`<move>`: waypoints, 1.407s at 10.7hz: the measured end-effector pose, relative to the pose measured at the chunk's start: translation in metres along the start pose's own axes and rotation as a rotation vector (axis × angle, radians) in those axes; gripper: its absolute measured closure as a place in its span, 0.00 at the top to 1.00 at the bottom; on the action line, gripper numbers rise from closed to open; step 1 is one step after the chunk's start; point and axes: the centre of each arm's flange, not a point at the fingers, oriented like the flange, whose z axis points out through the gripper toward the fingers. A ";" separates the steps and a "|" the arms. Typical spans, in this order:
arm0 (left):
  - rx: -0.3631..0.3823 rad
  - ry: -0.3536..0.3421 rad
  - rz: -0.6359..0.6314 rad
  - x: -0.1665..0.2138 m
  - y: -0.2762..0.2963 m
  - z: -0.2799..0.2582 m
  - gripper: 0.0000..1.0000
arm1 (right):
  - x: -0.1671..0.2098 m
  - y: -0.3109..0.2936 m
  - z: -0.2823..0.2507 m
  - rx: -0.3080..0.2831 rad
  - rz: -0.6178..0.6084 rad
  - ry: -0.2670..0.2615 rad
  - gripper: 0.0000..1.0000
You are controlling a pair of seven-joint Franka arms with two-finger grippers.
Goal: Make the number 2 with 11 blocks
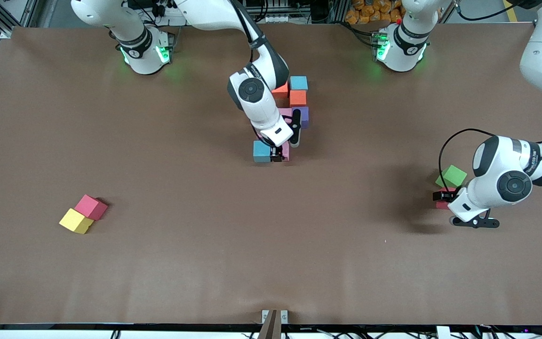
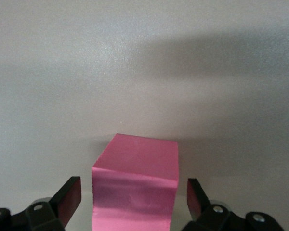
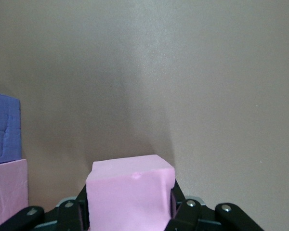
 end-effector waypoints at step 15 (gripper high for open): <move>-0.217 0.006 -0.276 -0.033 0.211 -0.167 0.60 | -0.051 0.083 -0.128 0.186 0.223 -0.077 1.00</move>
